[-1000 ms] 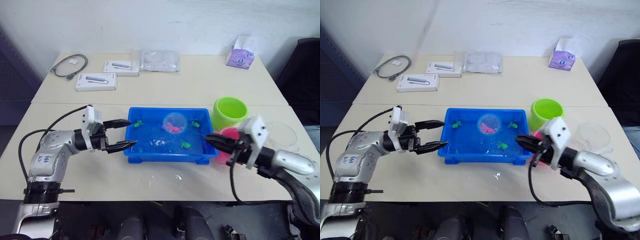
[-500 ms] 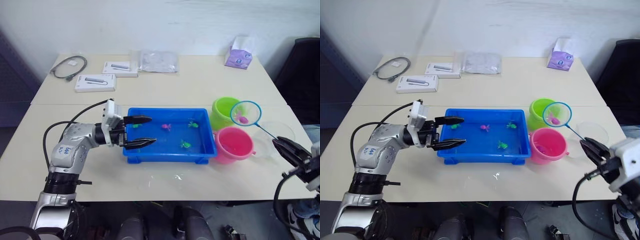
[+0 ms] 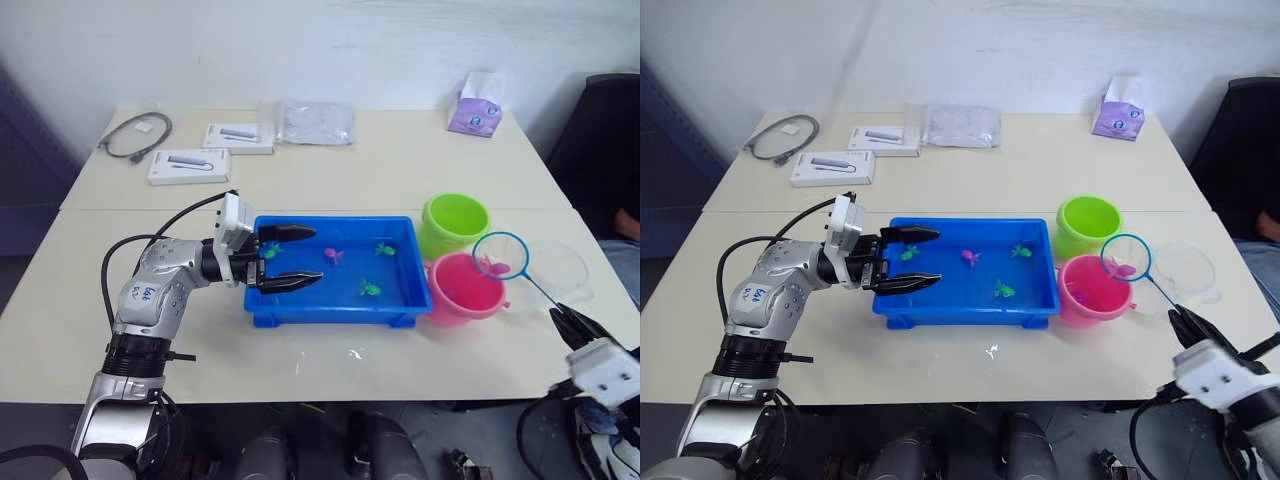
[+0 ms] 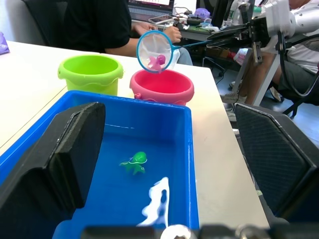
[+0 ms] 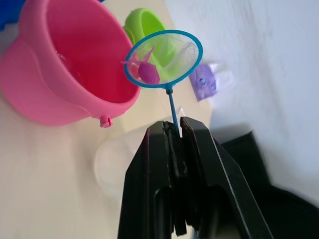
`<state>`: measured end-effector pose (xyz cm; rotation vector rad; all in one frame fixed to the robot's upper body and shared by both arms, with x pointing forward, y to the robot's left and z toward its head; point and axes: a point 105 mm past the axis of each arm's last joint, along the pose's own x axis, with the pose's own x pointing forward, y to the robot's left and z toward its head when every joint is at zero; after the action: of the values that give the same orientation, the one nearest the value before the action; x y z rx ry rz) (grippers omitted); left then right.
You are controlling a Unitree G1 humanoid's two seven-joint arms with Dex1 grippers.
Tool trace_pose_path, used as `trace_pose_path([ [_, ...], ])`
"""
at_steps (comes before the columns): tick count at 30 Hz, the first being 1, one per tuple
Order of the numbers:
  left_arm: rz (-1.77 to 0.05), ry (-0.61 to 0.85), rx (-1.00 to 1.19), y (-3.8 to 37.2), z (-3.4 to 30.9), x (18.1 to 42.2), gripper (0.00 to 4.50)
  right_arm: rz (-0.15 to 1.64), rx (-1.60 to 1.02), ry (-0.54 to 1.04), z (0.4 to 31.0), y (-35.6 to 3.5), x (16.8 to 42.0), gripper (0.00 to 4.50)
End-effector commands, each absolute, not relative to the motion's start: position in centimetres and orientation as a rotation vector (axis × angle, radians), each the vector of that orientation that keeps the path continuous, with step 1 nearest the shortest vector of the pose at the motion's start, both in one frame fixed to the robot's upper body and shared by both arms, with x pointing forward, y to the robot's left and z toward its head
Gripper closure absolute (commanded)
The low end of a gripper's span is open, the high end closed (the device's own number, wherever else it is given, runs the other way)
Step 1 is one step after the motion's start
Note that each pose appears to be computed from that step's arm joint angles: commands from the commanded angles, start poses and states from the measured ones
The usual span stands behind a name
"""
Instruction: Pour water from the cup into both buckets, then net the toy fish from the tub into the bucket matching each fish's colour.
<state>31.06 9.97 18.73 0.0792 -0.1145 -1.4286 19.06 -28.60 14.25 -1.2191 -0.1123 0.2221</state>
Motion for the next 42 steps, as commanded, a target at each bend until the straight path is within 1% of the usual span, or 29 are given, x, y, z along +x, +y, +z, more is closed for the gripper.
trace_pose_path([
  [1, -1.430, -0.149, 0.098, 10.1, 19.4, 31.0, 0.08, 0.208, -1.446, -0.209, 14.7, -28.4, 18.4, 4.50],
  [2, -1.433, -0.146, 0.099, 10.1, 19.3, 30.9, 0.08, 0.203, -1.514, -0.222, 14.6, -28.3, 18.3, 4.50],
  [5, -1.437, -0.141, 0.098, 10.1, 19.2, 30.9, 0.08, 0.212, -1.594, -0.215, 13.7, -28.5, 18.1, 4.50],
  [10, -1.439, -0.139, 0.100, 10.2, 19.1, 30.9, 0.08, 0.148, -1.690, -0.307, 15.0, -28.3, 18.5, 4.50],
  [12, -1.442, -0.139, 0.100, 10.2, 19.1, 30.9, 0.08, 0.159, -1.692, -0.300, 14.9, -28.4, 18.5, 4.50],
  [15, -1.451, -0.135, 0.101, 10.1, 18.9, 30.8, 0.08, 0.229, -1.662, -0.310, 13.9, -27.4, 18.3, 4.50],
  [18, -1.465, -0.125, 0.119, 10.1, 18.7, 30.7, 0.08, 0.213, -1.682, -0.326, 14.4, -27.2, 18.6, 4.50],
  [21, -1.473, -0.122, 0.112, 10.0, 18.6, 30.6, 0.08, 0.260, -1.652, -0.308, 13.8, -26.8, 18.8, 4.50],
  [25, -1.461, -0.127, 0.113, 10.2, 18.6, 30.7, 0.08, 0.159, -1.695, -0.304, 15.7, -28.5, 18.6, 4.50],
  [27, -1.457, -0.126, 0.112, 10.2, 18.6, 30.7, 0.08, 0.190, -1.697, -0.315, 15.5, -27.9, 18.5, 4.50],
  [29, -1.463, -0.122, 0.113, 10.1, 18.4, 30.6, 0.08, 0.251, -1.680, -0.320, 14.7, -27.0, 18.1, 4.50],
  [32, -1.452, -0.127, 0.110, 10.2, 18.5, 30.7, 0.08, 0.163, -1.674, -0.303, 15.6, -27.9, 18.1, 4.50],
  [36, -1.461, -0.117, 0.113, 10.1, 18.1, 30.6, 0.08, 0.317, -1.623, -0.319, 13.7, -25.1, 17.7, 4.50],
  [38, -1.460, -0.120, 0.116, 10.1, 18.2, 30.6, 0.08, 0.257, -1.636, -0.285, 14.1, -26.3, 17.7, 4.50],
  [40, -1.455, -0.126, 0.116, 10.1, 18.2, 30.7, 0.08, 0.165, -1.664, -0.265, 15.2, -28.0, 18.1, 4.50],
  [42, -1.456, -0.128, 0.114, 10.0, 18.2, 30.7, 0.08, 0.160, -1.668, -0.281, 15.8, -28.0, 18.2, 4.50],
])
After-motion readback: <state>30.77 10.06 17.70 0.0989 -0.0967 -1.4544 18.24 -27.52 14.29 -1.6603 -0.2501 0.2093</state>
